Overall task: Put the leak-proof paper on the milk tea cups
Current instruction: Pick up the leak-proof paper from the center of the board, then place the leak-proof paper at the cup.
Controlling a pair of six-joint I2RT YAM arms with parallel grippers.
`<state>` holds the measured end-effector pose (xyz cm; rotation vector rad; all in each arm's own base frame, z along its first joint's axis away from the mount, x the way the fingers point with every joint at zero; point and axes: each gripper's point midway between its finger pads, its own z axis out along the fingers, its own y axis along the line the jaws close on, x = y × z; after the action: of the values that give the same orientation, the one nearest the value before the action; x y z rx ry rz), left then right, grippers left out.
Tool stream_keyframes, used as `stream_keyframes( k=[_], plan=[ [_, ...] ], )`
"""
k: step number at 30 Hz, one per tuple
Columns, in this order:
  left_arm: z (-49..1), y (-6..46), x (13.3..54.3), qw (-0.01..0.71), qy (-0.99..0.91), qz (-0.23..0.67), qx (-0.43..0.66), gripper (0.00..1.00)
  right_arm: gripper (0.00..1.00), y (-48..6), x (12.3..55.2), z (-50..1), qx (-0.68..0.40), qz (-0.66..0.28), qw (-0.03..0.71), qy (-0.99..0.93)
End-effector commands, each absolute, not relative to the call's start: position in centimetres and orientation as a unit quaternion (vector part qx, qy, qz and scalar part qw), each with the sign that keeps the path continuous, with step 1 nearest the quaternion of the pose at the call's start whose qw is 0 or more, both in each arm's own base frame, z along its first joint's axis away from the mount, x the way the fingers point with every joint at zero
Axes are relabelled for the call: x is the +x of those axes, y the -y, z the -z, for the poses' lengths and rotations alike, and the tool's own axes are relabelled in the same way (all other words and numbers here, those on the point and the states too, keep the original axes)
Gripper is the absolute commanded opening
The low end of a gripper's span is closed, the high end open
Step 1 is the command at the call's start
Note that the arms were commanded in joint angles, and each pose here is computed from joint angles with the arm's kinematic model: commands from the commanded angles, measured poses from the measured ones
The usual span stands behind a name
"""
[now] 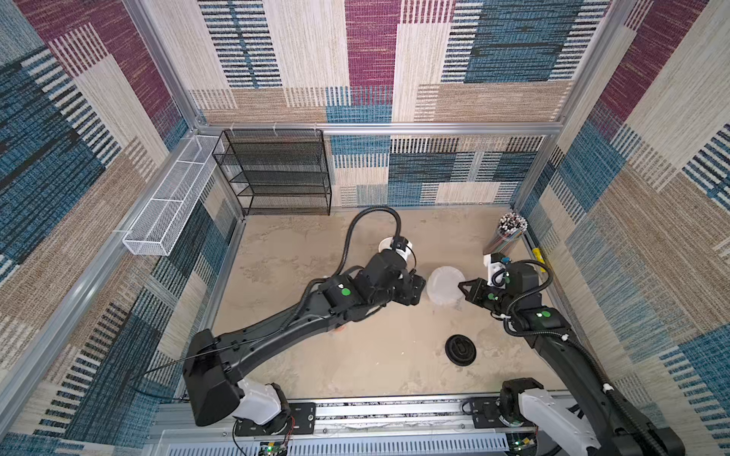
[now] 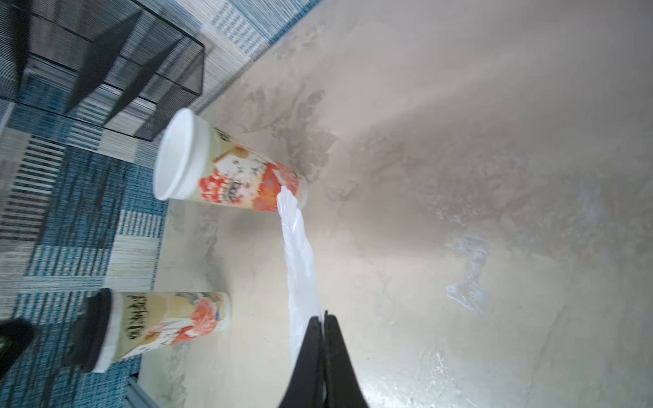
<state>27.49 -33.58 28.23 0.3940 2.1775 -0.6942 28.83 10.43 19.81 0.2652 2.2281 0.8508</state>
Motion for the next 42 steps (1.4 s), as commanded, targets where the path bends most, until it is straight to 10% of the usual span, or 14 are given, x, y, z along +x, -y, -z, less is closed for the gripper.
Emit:
stream_keyframes(
  k=[1,12,42],
  plan=[
    [-29.7,28.6,29.4,0.408,-0.872,0.246,0.11,0.75,0.0,-12.0,28.7,-23.9,0.067,-0.372,0.363,-0.852],
    [-30.7,22.5,34.8,0.358,-0.848,0.388,-0.048,0.75,0.0,-18.2,34.6,-29.5,-0.003,-0.483,0.317,-0.816],
    [-22.0,26.8,40.9,0.222,-0.874,0.419,-0.11,0.67,0.11,-23.4,43.0,-21.3,-0.026,-0.431,0.214,-0.876]
  ],
)
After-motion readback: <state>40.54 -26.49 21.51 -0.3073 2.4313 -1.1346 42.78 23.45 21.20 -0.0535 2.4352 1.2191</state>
